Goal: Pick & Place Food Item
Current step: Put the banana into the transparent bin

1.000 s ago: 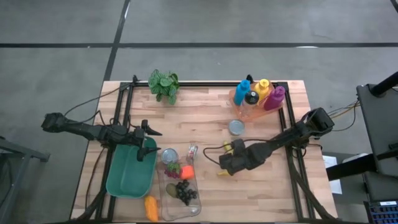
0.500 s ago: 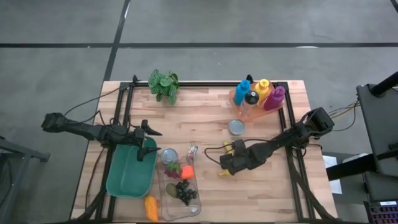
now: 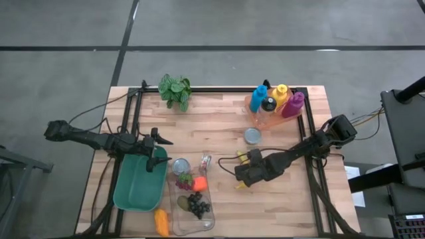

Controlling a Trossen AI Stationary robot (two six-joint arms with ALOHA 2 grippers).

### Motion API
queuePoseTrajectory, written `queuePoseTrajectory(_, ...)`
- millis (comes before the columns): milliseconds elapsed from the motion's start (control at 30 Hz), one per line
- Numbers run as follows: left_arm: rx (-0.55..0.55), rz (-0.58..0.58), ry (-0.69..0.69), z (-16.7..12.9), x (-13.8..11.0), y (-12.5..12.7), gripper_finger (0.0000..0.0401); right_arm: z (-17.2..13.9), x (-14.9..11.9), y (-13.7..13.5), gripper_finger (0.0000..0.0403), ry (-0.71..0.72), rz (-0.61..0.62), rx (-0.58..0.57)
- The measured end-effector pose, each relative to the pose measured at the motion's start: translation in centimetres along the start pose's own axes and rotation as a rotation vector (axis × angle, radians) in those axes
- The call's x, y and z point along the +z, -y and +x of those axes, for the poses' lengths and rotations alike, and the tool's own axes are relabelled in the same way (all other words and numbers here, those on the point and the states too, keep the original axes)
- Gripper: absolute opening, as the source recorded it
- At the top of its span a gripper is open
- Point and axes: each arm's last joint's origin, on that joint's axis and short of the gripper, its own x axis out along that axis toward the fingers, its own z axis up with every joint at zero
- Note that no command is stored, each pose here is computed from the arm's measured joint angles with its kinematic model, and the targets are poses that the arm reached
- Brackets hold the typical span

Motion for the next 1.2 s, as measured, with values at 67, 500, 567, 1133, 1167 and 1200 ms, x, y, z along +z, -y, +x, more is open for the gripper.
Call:
queuePoseTrajectory(67,0.0,0.0,0.0,0.0,0.0,0.0,0.0336,0.0,0.0,0.0,0.0084,0.002,0.0,-0.001)
queuePoseTrajectory(500,0.0,0.0,0.0,0.0,0.0,0.0,0.0336,-0.1,0.0,-0.1,0.0103,0.009,-0.029,0.0)
queuePoseTrajectory(567,0.0,0.0,0.0,0.0,0.0,0.0,0.0336,-0.4,0.2,-0.5,0.0103,0.034,-0.054,0.019)
queuePoseTrajectory(1133,0.0,0.0,0.0,0.0,0.0,0.0,0.0336,-7.9,1.4,-8.0,0.0104,0.369,-0.474,0.22)
queuePoseTrajectory(1167,0.0,0.0,0.0,0.0,0.0,0.0,0.0336,-8.5,1.4,-8.4,0.0105,0.378,-0.497,0.236)
queuePoseTrajectory(1200,0.0,0.0,0.0,0.0,0.0,0.0,0.0336,-9.0,1.4,-8.8,0.0105,0.385,-0.514,0.256)
